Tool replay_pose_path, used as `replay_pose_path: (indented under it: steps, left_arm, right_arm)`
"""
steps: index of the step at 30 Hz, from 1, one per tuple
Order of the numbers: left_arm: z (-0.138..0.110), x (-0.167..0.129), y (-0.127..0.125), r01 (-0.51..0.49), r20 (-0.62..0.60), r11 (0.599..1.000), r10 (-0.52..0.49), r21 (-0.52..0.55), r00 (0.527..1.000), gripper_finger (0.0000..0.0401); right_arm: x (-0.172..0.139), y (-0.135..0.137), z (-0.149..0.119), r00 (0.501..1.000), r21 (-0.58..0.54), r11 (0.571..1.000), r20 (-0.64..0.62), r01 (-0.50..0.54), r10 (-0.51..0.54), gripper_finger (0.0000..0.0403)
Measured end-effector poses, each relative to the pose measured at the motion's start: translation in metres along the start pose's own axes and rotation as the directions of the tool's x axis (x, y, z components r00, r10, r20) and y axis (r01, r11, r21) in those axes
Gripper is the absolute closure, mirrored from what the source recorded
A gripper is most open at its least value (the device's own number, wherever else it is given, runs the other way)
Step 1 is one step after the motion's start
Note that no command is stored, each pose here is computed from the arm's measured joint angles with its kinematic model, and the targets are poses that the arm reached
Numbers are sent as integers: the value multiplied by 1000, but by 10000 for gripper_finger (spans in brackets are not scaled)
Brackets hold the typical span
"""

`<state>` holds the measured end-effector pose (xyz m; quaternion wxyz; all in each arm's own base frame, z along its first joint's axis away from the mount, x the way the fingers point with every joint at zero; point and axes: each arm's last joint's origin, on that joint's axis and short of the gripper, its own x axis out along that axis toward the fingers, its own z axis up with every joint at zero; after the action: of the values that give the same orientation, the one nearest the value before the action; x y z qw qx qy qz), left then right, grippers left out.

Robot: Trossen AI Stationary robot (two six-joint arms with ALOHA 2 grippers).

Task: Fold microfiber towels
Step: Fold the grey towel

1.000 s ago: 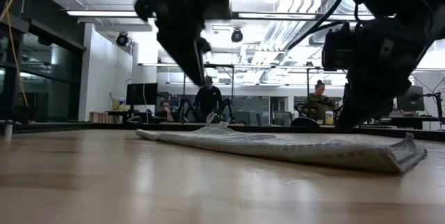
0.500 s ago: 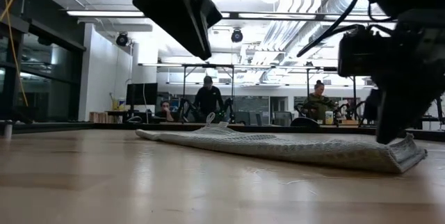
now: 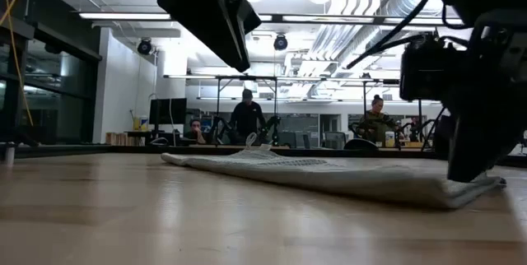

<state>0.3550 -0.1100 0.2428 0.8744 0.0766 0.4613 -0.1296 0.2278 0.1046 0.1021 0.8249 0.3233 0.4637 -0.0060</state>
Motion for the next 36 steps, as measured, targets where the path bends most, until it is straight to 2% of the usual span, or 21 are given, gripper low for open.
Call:
replay_pose_path:
  steps: [5, 10, 14, 20, 27, 32, 36]
  left_arm:
    - [-1, 0, 0, 1, -6, 1000, -1, -15, 1000, 329]
    - [0, -1, 0, 1, -6, 999, -1, -40, 1000, 329]
    - [-1, -1, -3, 6, -10, 999, -6, -52, 1000, 329]
    - [-2, -1, -14, 21, -20, 999, -22, -35, 1000, 329]
    - [-4, -2, -32, 2, -33, 1000, -2, 12, 999, 333]
    - [-6, -3, -42, -30, -42, 999, 32, 41, 999, 372]
    - [-7, -3, -44, -30, -46, 999, 32, 32, 998, 397]
  right_arm:
    - [19, 4, 4, 993, -50, 993, 40, -107, 109, 401]
    - [31, 18, 19, 993, -125, 987, 49, -96, 103, 401]
    - [41, 29, 36, 990, -196, 972, 36, -130, 140, 401]
    - [54, 35, 52, 988, -256, 956, 6, -147, 154, 401]
    - [34, 43, 66, 984, -321, 939, 87, -123, 158, 401]
    - [11, 50, 69, 984, -341, 935, 103, -102, 145, 401]
    - [0, 48, 76, 981, -382, 924, 178, -9, 83, 401]
